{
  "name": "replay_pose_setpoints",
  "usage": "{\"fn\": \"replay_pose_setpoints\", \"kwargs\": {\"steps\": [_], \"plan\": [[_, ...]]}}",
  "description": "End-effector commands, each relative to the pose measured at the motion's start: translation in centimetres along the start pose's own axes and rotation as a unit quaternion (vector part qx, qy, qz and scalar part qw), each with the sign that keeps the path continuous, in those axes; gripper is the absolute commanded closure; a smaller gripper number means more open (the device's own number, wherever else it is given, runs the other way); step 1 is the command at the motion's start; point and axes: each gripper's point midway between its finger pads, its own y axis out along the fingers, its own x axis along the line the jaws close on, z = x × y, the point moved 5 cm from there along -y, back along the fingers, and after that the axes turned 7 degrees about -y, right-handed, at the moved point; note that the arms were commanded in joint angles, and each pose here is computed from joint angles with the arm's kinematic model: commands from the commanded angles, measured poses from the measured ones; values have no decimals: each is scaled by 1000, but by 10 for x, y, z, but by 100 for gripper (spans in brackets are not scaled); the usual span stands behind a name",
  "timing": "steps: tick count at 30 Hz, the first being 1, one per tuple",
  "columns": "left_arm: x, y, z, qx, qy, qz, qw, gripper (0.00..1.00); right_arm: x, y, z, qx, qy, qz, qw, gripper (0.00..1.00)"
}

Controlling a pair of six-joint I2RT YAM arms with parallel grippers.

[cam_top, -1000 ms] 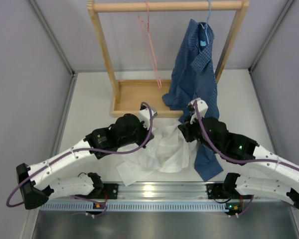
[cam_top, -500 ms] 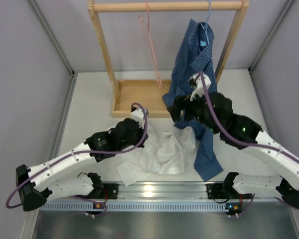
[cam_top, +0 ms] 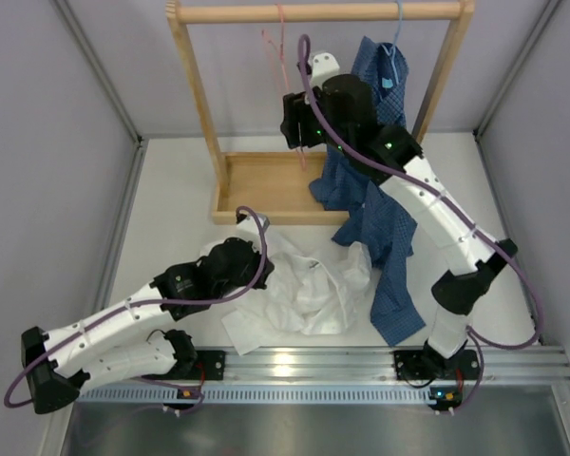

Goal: Place the shirt on the hanger

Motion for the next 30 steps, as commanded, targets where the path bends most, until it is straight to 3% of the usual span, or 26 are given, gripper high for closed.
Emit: {"fn": "replay_pose_setpoints", "kwargs": {"steps": [1,12,20,30], "plan": [[-4,-9,-16,-40,-5,15,999,100,-12,6,-3,11,-24,28,999,48],[3,-10,-6,-24,0,4,1000,100,-22,25,10,29,-19,47,998,92],[3,-4,1,-8,4,3,1000,100,-24,12,0,12,-14,48,999,85],[2,-3,4,0,4,4,1000,100,-27,8,-1,-1,-13,55,998,100]]}}
